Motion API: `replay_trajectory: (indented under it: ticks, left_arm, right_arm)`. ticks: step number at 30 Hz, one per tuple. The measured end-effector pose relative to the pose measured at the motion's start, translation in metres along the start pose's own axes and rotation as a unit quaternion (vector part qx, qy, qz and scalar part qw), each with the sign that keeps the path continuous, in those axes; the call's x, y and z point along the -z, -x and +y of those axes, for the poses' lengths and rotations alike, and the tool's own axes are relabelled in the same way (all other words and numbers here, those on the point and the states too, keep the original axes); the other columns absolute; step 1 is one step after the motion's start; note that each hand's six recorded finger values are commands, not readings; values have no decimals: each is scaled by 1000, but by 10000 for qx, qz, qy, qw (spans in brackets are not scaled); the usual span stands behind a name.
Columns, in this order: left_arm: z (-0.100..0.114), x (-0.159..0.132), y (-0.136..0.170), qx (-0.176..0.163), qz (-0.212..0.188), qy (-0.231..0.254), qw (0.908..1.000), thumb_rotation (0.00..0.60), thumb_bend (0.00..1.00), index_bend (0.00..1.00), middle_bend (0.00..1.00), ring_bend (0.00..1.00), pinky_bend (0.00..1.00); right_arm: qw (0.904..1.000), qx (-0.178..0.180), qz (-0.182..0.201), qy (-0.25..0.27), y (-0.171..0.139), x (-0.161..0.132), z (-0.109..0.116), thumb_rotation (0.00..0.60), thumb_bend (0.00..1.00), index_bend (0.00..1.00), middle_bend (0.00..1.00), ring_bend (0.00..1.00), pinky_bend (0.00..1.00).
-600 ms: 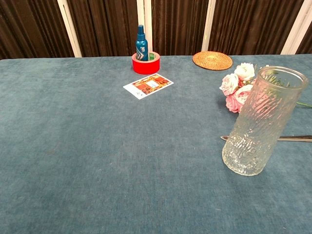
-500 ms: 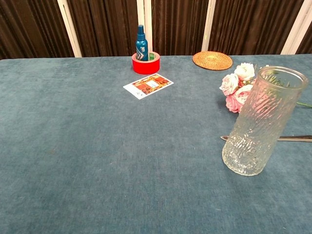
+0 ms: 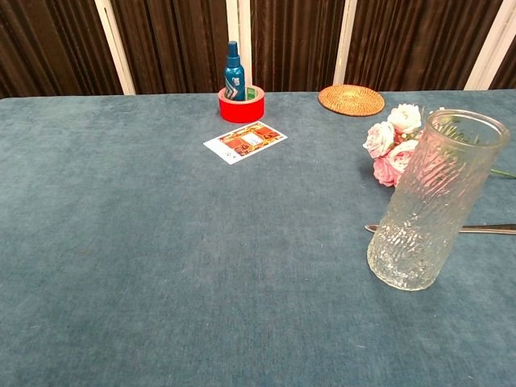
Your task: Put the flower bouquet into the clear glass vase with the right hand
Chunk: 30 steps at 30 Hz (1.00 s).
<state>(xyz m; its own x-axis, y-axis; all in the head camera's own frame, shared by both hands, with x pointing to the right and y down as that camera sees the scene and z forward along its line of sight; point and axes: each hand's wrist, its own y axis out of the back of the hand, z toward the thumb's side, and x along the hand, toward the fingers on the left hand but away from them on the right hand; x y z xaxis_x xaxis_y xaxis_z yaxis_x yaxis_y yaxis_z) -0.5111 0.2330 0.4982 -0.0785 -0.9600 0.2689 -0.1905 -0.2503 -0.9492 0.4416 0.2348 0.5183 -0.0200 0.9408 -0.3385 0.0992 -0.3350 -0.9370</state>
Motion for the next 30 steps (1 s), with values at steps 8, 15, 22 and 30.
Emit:
replay_trajectory:
  ticks: [8,15,22,30]
  left_arm:
    - [0,-4,2,-35,-85,6,10000,600,214,116,0,0,47]
    - [-1,-8,3,-24,-176,38,9998,600,214,116,0,0,47]
    - [-2,-8,2,-15,-141,18,9999,600,214,116,0,0,47]
    - [2,-6,3,-121,-117,11,9999,600,214,116,0,0,47]
  right_arm:
    - [9990,-305,162,295,3,-3,-9,600,178,120,53,11,0]
    - [9968,-492,217,587,14,-6,-16,600,178,94,43,10,0]
    - [9946,-679,229,754,51,-14,-17,600,177,69,23,6,0]
    - [9902,-1207,236,660,102,-35,-33,600,178,63,18,6,0]
